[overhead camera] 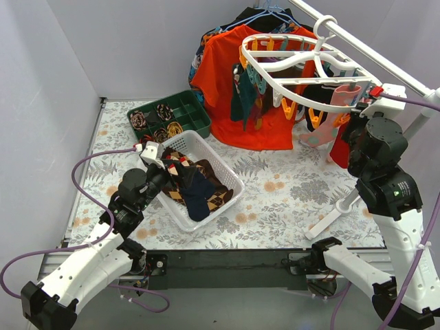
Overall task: Clip the socks to the hanger
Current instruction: Open the clamp at the hanger.
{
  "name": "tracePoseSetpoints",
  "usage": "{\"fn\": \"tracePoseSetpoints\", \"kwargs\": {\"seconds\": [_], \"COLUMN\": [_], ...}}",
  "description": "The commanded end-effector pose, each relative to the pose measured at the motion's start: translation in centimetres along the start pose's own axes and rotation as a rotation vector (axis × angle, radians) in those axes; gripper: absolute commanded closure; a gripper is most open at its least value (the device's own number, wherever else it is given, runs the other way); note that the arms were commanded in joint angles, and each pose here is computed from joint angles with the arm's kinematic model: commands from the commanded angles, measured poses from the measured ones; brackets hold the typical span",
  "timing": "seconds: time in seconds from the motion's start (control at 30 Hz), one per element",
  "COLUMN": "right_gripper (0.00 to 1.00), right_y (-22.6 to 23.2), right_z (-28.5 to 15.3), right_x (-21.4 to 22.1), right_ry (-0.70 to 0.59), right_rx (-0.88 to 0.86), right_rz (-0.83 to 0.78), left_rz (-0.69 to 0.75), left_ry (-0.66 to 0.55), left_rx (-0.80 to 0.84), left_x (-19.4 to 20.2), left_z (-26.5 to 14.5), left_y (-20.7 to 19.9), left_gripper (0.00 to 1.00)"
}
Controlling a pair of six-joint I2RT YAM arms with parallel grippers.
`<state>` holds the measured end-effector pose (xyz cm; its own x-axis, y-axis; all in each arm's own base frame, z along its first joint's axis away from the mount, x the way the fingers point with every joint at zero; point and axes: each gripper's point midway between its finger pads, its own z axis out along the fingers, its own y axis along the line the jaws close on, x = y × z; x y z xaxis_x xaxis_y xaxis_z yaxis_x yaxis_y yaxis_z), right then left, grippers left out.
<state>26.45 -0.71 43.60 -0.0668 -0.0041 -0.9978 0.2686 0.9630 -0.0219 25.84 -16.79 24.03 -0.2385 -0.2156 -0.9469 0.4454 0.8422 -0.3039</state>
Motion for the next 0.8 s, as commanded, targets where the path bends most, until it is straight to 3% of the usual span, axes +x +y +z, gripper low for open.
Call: {"fn": "tracePoseSetpoints", "kwargs": {"seconds": [0.0, 0.3, 0.4, 0.43, 0.77], "right_gripper": [0.74, 0.83, 0.75, 0.68, 0.5], "right_y": [0.2, 0.0, -0.5, -0.7, -0.2], "right_z": [-0.3, -0.8, -0.9, -0.9, -0.1], "right_x": [-1.1, -0.2, -0.4, -0.6, -1.8], "right_ry": [-0.05, -0.04, -0.045, -0.05, -0.037], "right_rx": [-0.017, -0.023, 0.0, 0.01, 0.02], "right_rz": [0.062, 0.076, 0.078, 0.083, 0.087], "left_rz": [0.012, 0.011, 0.011, 0.011, 0.008], "left_ry": [0.008, 0.02, 0.024, 0.025, 0.023], "left_rx": [0.015, 0.021, 0.024, 0.024, 0.025], "left_x": [0.2, 0.4, 0.5, 0.5, 0.4], "left_z": [-0.1, 0.1, 0.1, 0.2, 0.0], "left_y": [-0.2, -0.3, -0.4, -0.4, -0.4], "left_gripper": [0.02, 0.02, 0.02, 0.02, 0.02]}}
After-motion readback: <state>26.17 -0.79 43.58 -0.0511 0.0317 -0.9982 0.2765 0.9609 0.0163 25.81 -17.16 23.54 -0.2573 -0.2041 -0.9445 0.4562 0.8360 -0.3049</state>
